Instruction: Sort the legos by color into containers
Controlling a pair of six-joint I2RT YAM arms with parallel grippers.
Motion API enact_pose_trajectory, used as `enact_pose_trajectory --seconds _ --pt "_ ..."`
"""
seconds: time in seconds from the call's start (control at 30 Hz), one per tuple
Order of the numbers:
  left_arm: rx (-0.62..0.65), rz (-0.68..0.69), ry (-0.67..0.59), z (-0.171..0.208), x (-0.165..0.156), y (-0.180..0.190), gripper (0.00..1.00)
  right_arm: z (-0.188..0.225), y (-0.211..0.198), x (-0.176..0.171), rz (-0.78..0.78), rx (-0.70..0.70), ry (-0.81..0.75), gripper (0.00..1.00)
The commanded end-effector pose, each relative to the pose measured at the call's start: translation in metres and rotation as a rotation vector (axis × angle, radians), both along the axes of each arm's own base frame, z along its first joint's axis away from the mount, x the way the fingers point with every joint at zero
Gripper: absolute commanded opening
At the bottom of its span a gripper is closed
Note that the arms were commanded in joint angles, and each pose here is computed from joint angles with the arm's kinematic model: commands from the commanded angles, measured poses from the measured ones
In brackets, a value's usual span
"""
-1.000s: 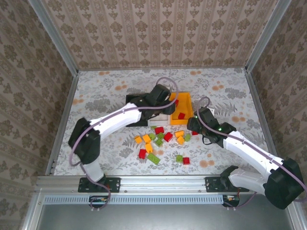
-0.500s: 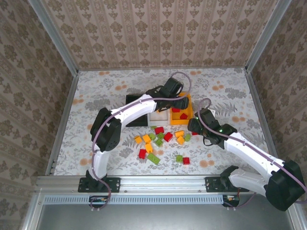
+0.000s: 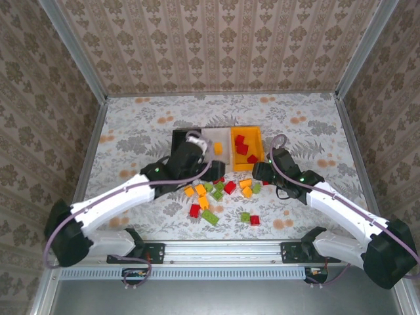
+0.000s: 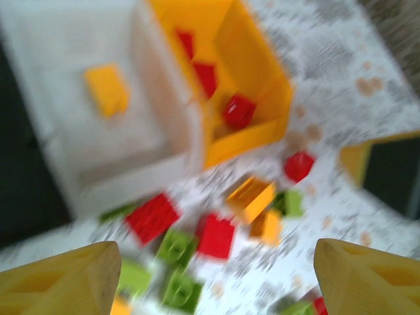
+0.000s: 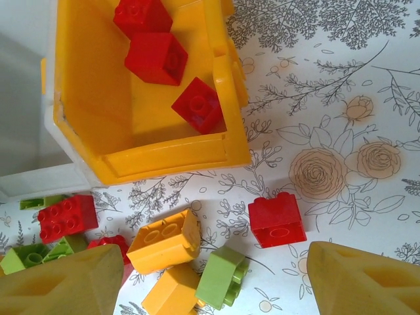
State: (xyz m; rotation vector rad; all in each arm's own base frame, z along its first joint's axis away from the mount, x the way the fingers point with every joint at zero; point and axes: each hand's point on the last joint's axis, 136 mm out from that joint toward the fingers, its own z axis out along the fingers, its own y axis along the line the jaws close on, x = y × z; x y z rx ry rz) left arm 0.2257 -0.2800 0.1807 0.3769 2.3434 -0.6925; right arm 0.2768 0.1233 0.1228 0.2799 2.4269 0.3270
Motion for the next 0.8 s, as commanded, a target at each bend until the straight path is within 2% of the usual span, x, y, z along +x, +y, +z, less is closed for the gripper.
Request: enact_pose_trajectory --seconds 0.0,0.07,0.17,0.4,0.53,0.67,0.77 --pt "0.080 0.124 0.071 -0.043 -0.016 0.048 0.80 0.001 0.005 0.000 0.022 0.017 -0.015 0.76" --pt "0.086 0.127 0.108 -0.061 -0.028 0.061 0.80 -0.001 0.005 -0.001 0.022 0.013 -0.010 0.76" --pt "0.078 0.083 0.150 -0.077 -0.042 0.060 0.80 -0.004 0.004 -0.001 0.018 0.005 -0.001 0.76" --pt "0.158 -0.012 0.131 -0.090 -0.046 0.032 0.76 -0.005 0.003 -0.002 0.017 -0.006 0.003 0.76" --pt "0.231 -0.024 0.184 -0.115 -0.044 0.025 0.71 -0.002 -0.001 -0.003 0.014 -0.020 -0.005 0.76" --pt "0.230 -0.064 0.216 -0.128 -0.047 0.009 0.69 0.003 -0.004 -0.005 0.013 -0.032 -0.019 0.76" --pt "0.228 -0.107 0.220 -0.128 -0.052 -0.007 0.63 0.005 -0.007 -0.005 0.008 -0.038 -0.026 0.76"
